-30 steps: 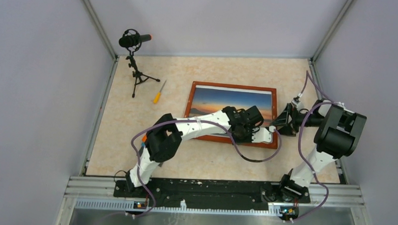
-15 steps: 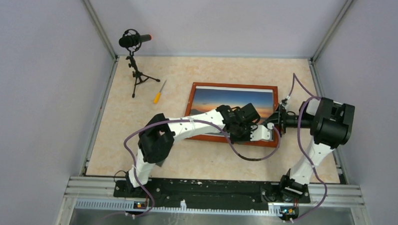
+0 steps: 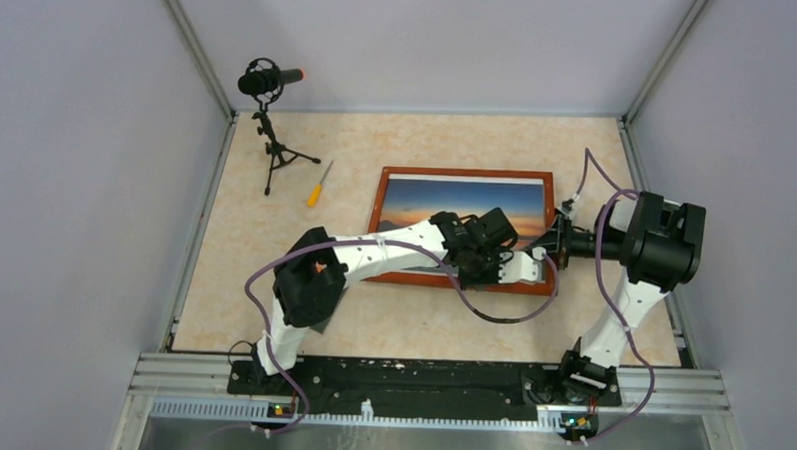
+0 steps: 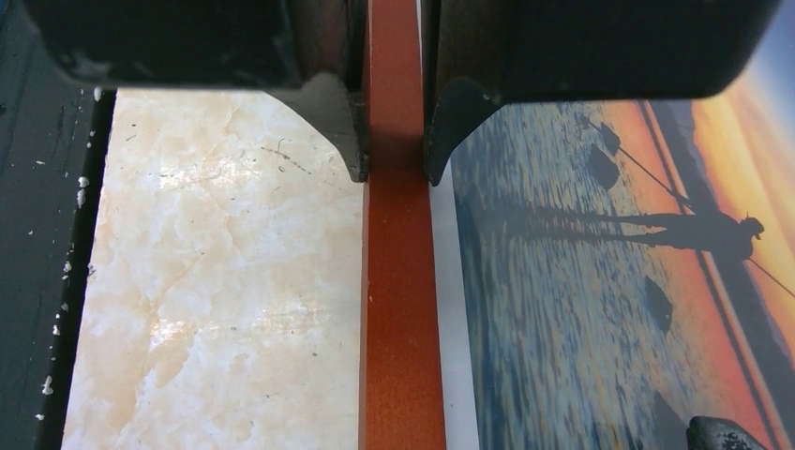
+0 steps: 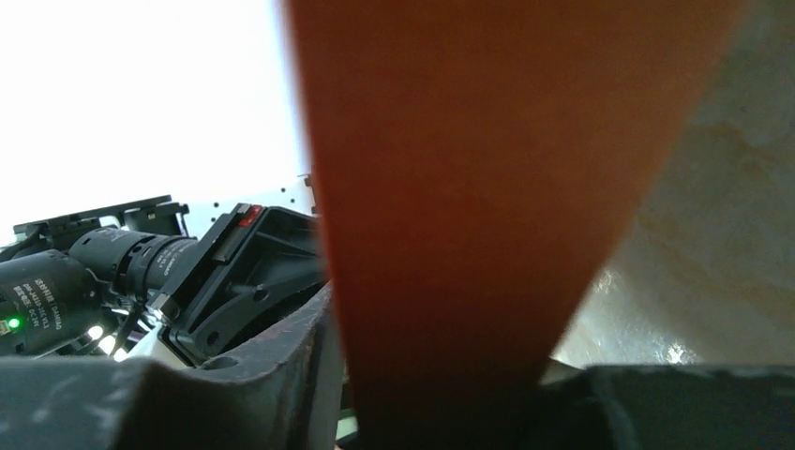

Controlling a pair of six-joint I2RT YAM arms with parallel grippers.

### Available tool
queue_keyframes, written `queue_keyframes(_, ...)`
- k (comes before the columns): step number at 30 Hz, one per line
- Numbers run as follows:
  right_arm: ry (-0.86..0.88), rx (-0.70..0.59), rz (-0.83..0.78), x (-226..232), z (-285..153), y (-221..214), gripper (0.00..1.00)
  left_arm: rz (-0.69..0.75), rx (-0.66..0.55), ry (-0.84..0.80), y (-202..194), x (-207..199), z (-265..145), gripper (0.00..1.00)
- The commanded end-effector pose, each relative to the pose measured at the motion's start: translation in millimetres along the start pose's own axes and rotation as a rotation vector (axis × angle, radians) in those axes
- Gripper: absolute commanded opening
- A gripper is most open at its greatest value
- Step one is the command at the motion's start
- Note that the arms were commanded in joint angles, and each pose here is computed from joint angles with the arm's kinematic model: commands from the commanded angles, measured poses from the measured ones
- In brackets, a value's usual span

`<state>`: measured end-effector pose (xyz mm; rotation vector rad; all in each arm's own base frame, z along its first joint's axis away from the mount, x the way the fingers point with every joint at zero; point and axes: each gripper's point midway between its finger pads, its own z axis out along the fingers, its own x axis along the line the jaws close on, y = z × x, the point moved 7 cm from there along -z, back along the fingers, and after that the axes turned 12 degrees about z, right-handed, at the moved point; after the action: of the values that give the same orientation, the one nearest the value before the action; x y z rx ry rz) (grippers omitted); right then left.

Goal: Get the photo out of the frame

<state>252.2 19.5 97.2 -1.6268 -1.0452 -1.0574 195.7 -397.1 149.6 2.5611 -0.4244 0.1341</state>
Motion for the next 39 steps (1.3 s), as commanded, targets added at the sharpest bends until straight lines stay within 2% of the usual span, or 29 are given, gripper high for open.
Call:
queue_keyframes(1,0.019,0.009,-0.04,8,3,-1,0.32,0.102,-0.173,0.159,36,22,-39,0.0)
queue_keyframes(4,0.004,0.011,-0.059,14,0,0,0.17,0.092,-0.164,0.174,35,23,-41,0.0)
queue_keyframes(7,-0.023,0.009,-0.09,22,-3,0,0.04,0.071,-0.16,0.192,34,26,-48,0.11)
queue_keyframes(9,-0.046,0.007,-0.107,29,-6,-1,0.0,0.049,-0.158,0.198,32,28,-56,0.26)
queue_keyframes(13,-0.081,-0.009,-0.12,43,-13,-2,0.0,-0.01,-0.16,0.204,26,31,-79,0.67)
queue_keyframes(17,-0.165,-0.054,-0.139,56,-22,3,0.0,-0.059,-0.152,0.265,16,37,-107,0.95)
queue_keyframes(18,-0.194,-0.069,-0.153,60,-25,4,0.0,-0.073,-0.155,0.285,14,39,-113,0.98)
queue_keyframes(25,-0.413,-0.178,-0.282,104,-50,21,0.0,-0.295,-0.197,0.391,-23,69,-159,0.99)
queue_keyframes(31,-0.552,-0.257,-0.433,152,-74,30,0.0,-0.451,-0.182,0.438,-69,87,-171,0.99)
queue_keyframes(39,-0.609,-0.414,-0.698,237,-100,30,0.0,-0.536,-0.192,0.468,-97,97,-181,0.99)
